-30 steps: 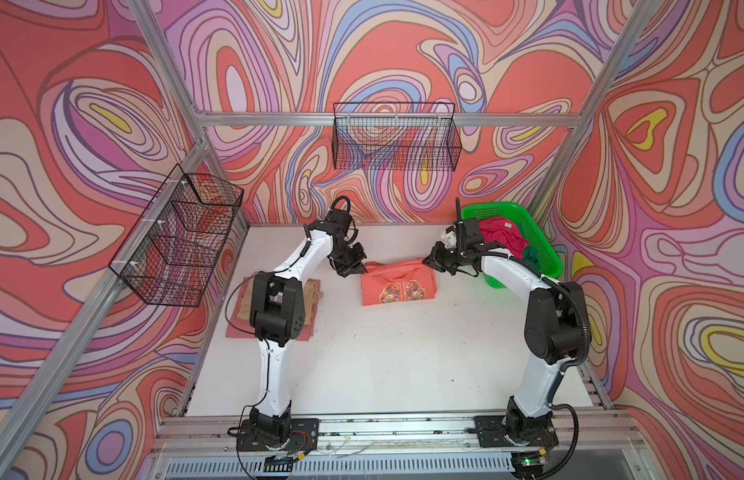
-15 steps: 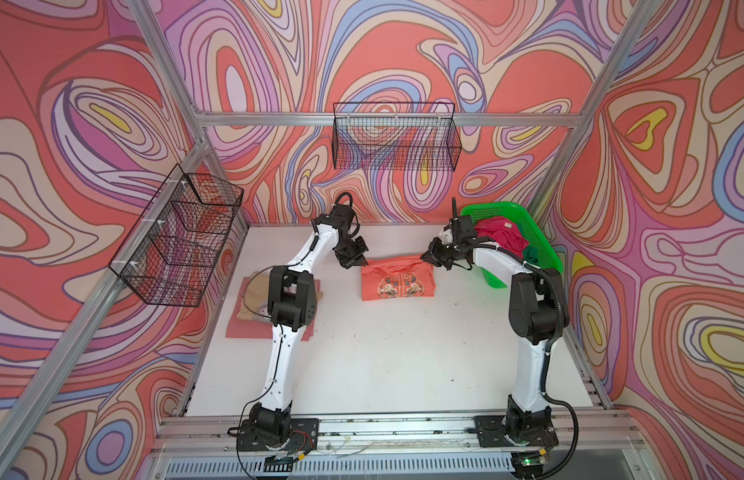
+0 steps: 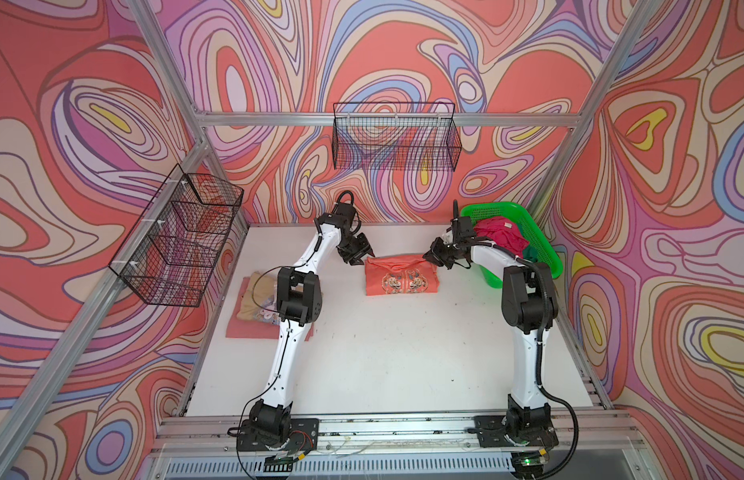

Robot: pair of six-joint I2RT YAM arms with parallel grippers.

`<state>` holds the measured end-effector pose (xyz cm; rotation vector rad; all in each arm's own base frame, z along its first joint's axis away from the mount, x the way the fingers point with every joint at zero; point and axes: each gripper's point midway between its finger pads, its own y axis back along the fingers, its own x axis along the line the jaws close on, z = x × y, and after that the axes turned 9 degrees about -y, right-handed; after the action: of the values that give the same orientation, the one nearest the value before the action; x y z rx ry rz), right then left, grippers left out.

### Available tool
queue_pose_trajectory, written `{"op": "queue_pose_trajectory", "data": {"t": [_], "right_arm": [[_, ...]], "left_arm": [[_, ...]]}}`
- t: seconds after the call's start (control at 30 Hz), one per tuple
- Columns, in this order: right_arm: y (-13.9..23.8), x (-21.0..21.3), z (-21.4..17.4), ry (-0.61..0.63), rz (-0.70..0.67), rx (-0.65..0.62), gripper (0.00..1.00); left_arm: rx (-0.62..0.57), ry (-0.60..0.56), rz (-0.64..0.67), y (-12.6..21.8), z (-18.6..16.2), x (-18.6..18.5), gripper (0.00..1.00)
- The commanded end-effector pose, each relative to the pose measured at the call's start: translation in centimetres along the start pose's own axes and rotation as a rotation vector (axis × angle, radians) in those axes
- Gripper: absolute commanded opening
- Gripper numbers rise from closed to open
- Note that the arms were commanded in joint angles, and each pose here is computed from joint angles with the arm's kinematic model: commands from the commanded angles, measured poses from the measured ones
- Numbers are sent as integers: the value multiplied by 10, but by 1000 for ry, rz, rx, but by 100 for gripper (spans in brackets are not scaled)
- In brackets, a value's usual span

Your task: Fold and stack the t-shirts

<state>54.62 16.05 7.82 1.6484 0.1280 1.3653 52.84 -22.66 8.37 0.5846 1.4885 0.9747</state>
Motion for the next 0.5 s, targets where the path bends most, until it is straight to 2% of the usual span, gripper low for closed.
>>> {"op": "queue_pose_trajectory", "data": {"t": [0.0, 0.03, 0.07, 0.1, 0.2, 0.27, 0.33, 0.43, 0.47], "right_arm": [[18, 15, 19, 67, 0, -88, 38], [28, 22, 23, 88, 5, -124, 49], [37, 28, 23, 104, 13, -149, 58], [43, 32, 22, 117, 19, -159, 61], [56, 42, 5, 137, 63, -166, 62], [49, 46, -16, 157, 110, -133, 58], [32, 49, -41, 170, 170, -63, 47], [6, 48, -57, 135, 224, 40, 32], [1, 48, -58, 132, 239, 55, 31]], "left_arm": [[-50, -26, -50, 34, 2, -20, 64], [-74, -37, -59, 43, 1, -25, 70], [-105, -48, -79, 55, 0, -31, 81], [-127, -55, -93, 62, -2, -34, 100], [-169, -61, -141, 76, -17, -41, 100], [-176, -71, -165, 72, -28, -46, 100], [-162, -85, -201, 62, -38, -57, 100], [-139, -91, -238, 37, -43, -73, 98], [-128, -94, -270, 31, -43, -82, 96]]}}
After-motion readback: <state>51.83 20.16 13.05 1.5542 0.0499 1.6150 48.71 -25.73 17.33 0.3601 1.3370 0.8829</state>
